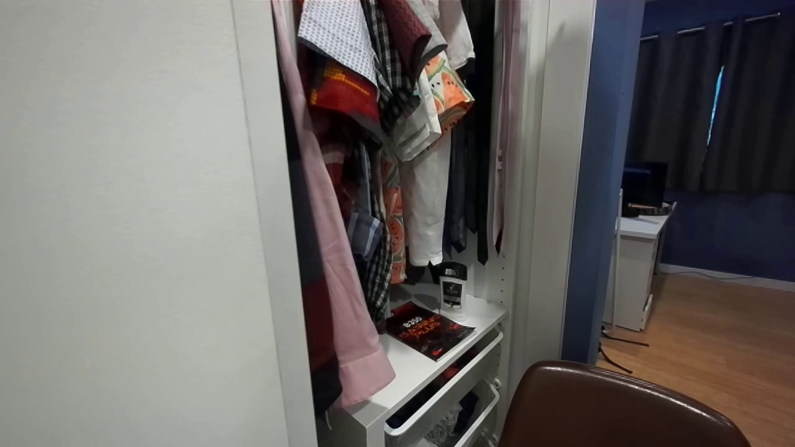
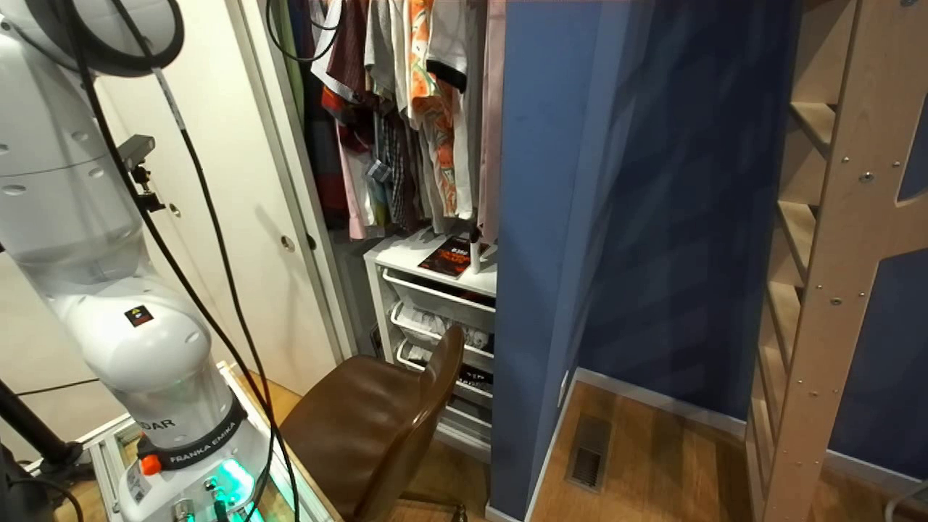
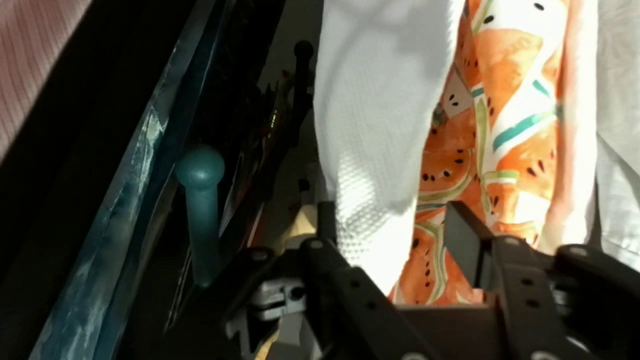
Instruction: Pick up the white t shirt and hang it on the back of the chair
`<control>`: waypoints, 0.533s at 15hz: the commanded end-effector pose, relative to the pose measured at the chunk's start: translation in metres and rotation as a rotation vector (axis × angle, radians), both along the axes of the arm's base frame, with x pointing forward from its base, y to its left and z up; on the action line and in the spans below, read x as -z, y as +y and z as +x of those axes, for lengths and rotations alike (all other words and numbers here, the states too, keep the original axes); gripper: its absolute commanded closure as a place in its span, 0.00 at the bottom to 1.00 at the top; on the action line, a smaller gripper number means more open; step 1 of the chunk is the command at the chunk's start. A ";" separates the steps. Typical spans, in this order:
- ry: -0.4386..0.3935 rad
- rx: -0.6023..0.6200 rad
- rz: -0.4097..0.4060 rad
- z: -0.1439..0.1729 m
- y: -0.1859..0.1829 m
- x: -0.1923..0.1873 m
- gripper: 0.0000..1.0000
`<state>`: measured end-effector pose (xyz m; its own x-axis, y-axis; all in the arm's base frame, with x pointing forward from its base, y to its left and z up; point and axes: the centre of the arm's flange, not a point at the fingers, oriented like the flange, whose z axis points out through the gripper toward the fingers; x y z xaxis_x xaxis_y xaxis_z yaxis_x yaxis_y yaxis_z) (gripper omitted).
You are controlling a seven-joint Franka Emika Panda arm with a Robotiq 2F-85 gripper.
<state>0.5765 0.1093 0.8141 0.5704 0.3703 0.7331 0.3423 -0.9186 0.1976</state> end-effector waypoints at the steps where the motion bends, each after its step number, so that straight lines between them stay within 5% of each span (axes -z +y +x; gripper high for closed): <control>1: 0.016 -0.006 -0.001 -0.001 0.007 -0.011 0.24; 8: -0.027 -0.051 -0.010 0.014 0.018 -0.008 0.09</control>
